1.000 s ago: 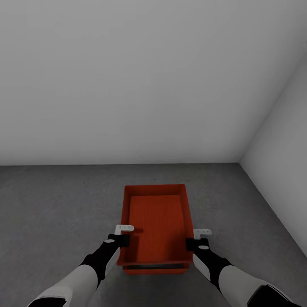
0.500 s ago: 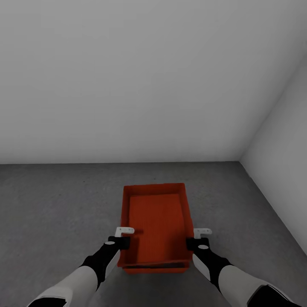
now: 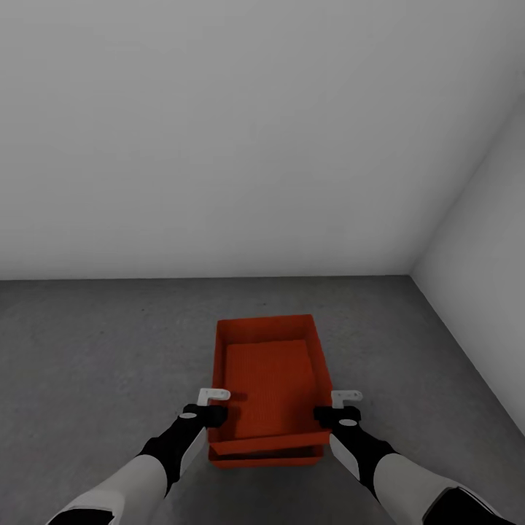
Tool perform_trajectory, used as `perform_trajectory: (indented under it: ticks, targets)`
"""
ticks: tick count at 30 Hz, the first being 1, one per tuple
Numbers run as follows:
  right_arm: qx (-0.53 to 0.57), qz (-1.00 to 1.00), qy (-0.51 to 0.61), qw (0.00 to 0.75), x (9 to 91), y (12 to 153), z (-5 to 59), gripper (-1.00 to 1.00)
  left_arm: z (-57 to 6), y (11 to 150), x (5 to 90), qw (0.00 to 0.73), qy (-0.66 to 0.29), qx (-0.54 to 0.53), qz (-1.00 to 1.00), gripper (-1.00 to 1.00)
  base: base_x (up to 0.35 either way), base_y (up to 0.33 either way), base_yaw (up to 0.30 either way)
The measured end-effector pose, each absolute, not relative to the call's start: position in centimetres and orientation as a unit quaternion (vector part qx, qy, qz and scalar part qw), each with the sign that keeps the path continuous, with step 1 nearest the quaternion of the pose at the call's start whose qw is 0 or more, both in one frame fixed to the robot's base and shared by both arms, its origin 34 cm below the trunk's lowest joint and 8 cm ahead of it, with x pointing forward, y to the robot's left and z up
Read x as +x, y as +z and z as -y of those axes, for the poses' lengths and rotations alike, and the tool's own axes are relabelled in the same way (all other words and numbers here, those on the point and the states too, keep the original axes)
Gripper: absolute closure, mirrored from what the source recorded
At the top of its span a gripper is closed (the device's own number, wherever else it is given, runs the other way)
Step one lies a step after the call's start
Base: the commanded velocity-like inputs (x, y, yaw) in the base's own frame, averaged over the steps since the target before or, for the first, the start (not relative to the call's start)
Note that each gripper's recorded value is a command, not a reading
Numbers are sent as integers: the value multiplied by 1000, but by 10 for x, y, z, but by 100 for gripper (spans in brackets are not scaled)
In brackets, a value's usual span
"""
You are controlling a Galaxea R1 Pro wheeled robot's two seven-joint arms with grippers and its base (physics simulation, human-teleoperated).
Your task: Move the two storage containers from the living room to the garage. In the garage, place one container on the floor and stack the other container on top of it (either order is fine).
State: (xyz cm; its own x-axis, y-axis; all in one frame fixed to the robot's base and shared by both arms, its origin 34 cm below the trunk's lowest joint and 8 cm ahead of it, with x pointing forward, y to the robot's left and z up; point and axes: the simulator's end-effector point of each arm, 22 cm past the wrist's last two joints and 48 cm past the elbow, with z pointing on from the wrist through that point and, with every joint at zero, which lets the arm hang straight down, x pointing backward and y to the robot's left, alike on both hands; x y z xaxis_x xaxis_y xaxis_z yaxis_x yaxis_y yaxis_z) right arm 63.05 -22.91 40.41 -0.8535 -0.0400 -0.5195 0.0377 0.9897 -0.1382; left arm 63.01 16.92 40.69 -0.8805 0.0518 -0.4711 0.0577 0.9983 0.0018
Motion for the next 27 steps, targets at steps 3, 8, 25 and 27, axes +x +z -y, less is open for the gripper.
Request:
perform_trajectory:
  ticks: [3,8,25,27]
  targets:
    - [0,-960,-72,271,631,404,229,-100,-169,407,630,243,-6,28,-970,-100,0,0,0]
    - [-1,-960,-72,271,631,404,229,-100,-170,407,630,243,-6,28,-970,-100,0,0,0]
    - [-1,-960,-73,271,631,404,229,-100,-169,407,631,243,-7,28,-969,-100,0,0,0]
    - [-1,-960,-73,271,631,404,229,-100,-169,407,631,243,-7,28,-969,-100,0,0,0]
